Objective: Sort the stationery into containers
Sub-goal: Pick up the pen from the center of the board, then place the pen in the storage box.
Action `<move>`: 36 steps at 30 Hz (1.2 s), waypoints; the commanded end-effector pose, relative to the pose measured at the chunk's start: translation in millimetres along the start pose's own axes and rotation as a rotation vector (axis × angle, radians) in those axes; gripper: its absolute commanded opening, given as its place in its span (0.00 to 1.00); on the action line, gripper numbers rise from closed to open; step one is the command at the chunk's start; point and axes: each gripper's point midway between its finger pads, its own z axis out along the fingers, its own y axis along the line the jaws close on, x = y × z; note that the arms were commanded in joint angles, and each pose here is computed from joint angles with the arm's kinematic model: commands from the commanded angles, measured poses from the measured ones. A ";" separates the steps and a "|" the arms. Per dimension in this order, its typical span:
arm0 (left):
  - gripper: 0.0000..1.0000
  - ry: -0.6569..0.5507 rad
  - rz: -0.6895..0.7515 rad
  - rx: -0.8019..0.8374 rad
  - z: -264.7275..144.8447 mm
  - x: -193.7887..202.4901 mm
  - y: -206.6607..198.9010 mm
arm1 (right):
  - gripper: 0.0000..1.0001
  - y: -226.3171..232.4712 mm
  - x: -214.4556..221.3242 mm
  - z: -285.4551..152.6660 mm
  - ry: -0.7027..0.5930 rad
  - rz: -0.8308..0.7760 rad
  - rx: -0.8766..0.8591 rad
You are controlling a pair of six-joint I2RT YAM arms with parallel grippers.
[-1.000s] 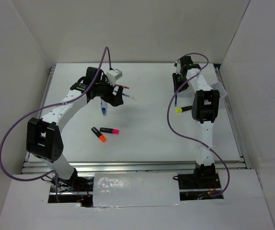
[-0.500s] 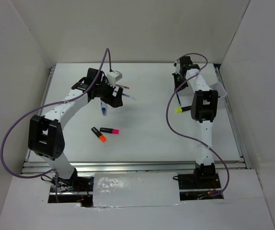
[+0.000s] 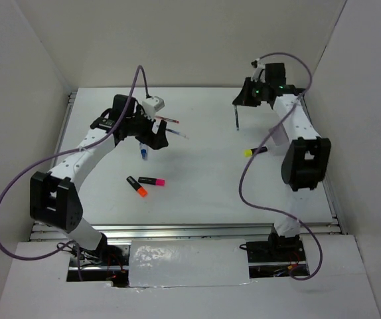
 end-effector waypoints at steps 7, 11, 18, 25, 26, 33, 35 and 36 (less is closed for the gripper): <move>0.99 -0.204 0.070 0.007 -64.9 -21.5 -19.2 | 0.00 34.7 -73.2 -239.3 -0.872 -0.197 0.202; 0.99 -0.241 0.072 0.040 -66.9 -24.8 -24.1 | 0.00 0.4 -49.8 -299.3 -1.160 -0.195 0.422; 0.99 -0.266 0.047 0.079 -54.8 -32.1 -25.5 | 0.00 -80.9 -38.3 -316.5 -1.253 0.003 0.618; 0.99 -0.249 0.041 0.061 -45.9 -25.0 -18.2 | 0.00 -144.6 -56.0 -325.2 -1.288 0.026 0.797; 0.99 -0.244 0.038 0.057 -43.9 -22.8 -16.2 | 0.00 -149.4 -57.2 -327.1 -1.285 0.014 0.823; 0.99 -0.229 0.022 0.066 -24.5 -26.3 -6.8 | 0.00 -185.6 -68.2 -308.9 -1.252 0.033 0.838; 0.99 -0.220 0.016 0.068 -20.9 -26.1 -4.4 | 0.00 -191.6 -71.2 -299.7 -1.235 0.030 0.826; 0.99 -0.224 0.018 0.067 -21.0 -28.9 -3.9 | 0.00 -194.1 -72.2 -298.0 -1.230 0.020 0.834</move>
